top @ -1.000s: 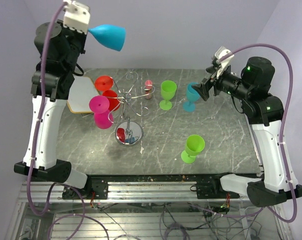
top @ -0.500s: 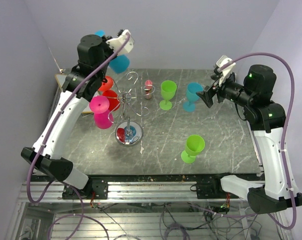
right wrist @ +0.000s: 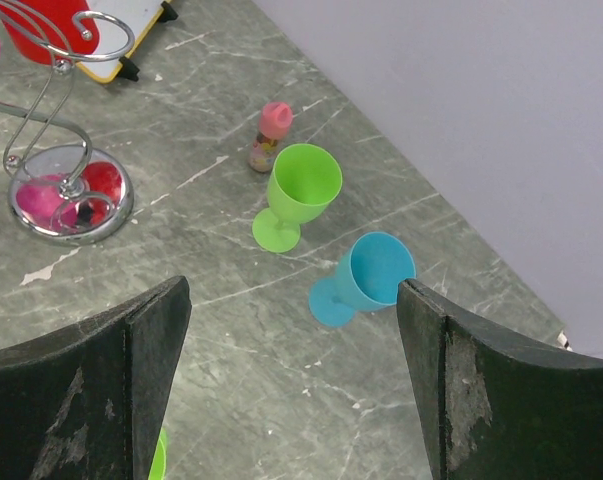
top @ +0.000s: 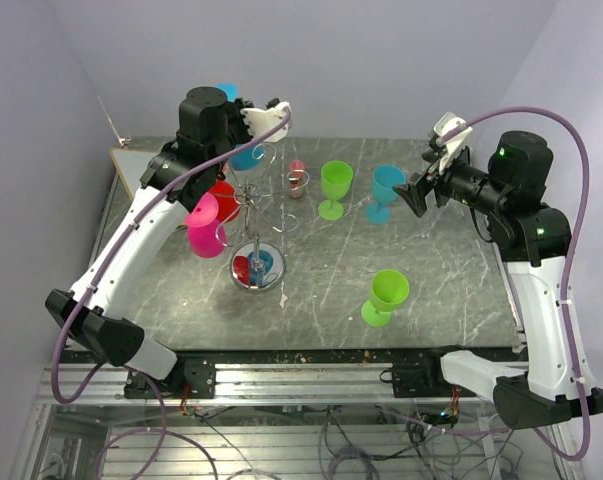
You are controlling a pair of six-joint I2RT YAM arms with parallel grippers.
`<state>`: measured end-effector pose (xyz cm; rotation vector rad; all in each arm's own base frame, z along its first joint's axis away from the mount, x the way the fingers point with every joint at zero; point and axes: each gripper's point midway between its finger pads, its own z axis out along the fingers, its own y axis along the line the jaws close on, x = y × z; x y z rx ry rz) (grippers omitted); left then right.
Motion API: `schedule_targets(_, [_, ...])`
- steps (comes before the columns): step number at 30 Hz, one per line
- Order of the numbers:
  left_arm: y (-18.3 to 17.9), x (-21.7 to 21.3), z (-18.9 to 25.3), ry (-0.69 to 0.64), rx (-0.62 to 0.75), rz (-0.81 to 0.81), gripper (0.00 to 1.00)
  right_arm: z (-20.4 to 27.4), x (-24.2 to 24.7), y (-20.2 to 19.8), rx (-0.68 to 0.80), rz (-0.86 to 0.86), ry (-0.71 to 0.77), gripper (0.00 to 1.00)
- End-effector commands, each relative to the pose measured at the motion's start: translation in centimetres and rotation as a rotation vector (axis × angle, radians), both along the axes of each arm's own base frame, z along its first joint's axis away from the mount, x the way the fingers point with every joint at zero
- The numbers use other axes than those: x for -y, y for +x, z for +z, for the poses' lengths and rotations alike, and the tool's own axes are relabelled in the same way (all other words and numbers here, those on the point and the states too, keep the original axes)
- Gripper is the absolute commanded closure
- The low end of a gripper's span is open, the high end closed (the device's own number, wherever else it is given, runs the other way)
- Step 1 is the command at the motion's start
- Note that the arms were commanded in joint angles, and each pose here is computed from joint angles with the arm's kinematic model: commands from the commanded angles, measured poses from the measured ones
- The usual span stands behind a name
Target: Place the wine glass upside down on the wine glass rack
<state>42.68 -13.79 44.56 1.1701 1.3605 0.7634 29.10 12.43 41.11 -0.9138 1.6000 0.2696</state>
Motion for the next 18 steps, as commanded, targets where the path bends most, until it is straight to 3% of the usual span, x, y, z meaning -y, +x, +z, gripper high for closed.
schedule_targets(1, [-1.3,0.9,0.7,0.039,0.015,-0.073,0.93,0.3,0.1,-0.5,0.018,0.006,0.003,0.16])
schedule_targets(18, [-3.1,3.2,-1.9,0.02,-0.054,-0.184,0.93,-0.1,0.3,-0.4,0.011,0.008,0.004,0.16])
